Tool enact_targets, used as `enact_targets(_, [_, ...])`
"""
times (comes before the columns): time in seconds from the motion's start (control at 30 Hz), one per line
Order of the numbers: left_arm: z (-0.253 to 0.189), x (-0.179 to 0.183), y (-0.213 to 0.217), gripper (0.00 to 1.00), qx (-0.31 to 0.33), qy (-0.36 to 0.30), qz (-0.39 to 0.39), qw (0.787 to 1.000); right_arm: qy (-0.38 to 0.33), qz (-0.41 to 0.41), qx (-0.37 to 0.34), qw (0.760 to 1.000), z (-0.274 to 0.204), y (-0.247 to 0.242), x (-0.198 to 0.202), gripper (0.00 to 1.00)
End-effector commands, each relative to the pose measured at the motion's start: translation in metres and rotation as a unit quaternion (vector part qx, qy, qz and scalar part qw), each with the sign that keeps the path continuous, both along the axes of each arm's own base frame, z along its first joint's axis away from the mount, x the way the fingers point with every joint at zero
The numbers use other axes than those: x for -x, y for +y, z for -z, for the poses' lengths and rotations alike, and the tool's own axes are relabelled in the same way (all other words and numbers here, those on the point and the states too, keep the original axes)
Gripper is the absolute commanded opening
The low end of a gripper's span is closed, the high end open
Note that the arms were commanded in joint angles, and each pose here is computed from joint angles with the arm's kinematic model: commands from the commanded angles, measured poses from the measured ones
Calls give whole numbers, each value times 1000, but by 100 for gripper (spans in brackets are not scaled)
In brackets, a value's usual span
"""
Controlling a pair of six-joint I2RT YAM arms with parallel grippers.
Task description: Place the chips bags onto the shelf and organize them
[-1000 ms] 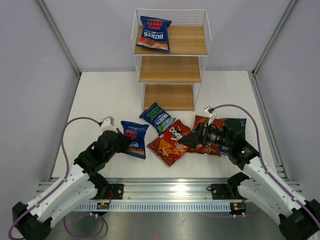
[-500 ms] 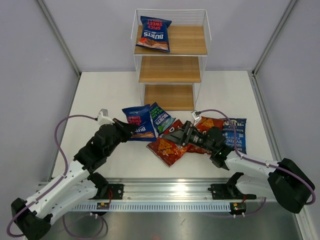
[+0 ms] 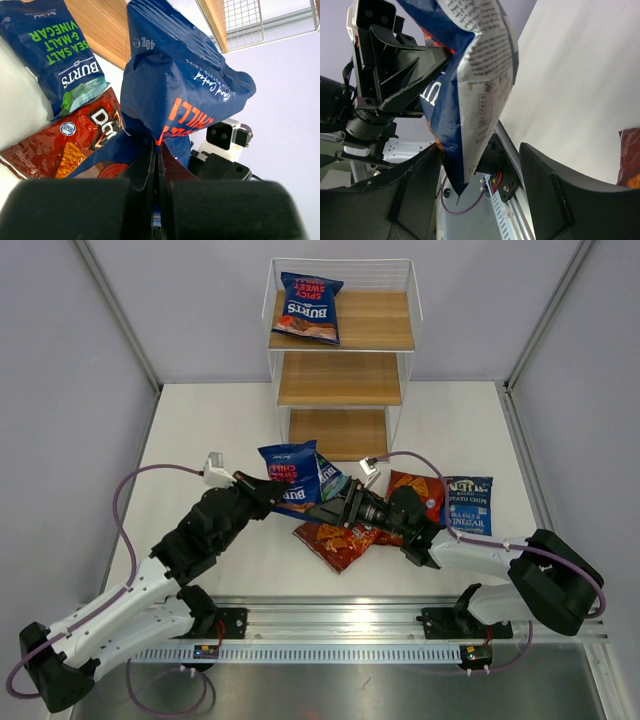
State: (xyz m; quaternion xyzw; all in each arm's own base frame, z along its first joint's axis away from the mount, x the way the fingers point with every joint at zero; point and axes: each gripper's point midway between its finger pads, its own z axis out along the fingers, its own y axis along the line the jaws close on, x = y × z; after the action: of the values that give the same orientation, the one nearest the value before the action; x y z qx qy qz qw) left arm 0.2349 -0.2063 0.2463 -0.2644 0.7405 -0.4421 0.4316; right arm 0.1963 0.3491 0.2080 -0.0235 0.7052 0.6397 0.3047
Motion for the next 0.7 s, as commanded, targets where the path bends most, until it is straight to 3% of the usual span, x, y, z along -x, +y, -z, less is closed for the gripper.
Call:
enact_targets(0.0, [-38, -6, -1, 0, 50, -40, -18, 998, -72, -3, -34, 997, -36, 10, -1, 68])
enact_targets(0.13, [-34, -6, -1, 0, 49, -37, -20, 998, -85, 5, -31, 996, -40, 7, -3, 55])
enact_targets(0.27, [-31, -7, 1, 0, 48, -34, -28, 998, -84, 5, -34, 996, -43, 7, -3, 36])
enact_targets(0.3, [-31, -7, 2, 0, 49, -34, -31, 998, -81, 4, -35, 996, -43, 8, -3, 22])
enact_targets(0.4, [-32, -7, 2, 6, 49, -37, -32, 998, -77, 5, -36, 996, -42, 7, -3, 3])
enact_targets(0.43, [-33, -8, 2, 9, 46, -40, -33, 998, -76, 5, -36, 996, -43, 7, -2, 1])
enact_targets(0.5, [-33, -9, 5, 19, 37, -42, -38, 998, -80, 5, -35, 996, -46, 6, -1, 0])
enact_targets(0.53, [-36, -9, 7, 40, 28, -53, -37, 998, -83, 5, -36, 996, -49, 5, -1, 0])
enact_targets(0.6, [-40, -10, 12, 57, 11, -63, -47, 997, -87, 6, -35, 996, -53, 3, 1, 0])
enact_targets(0.63, [-47, -10, 15, 75, -9, -79, -44, 996, -90, 6, -35, 995, -57, 0, 3, 0])
enact_targets(0.67, [-48, -10, 17, 86, -20, -82, -45, 995, -93, 7, -34, 995, -60, -1, 3, 0])
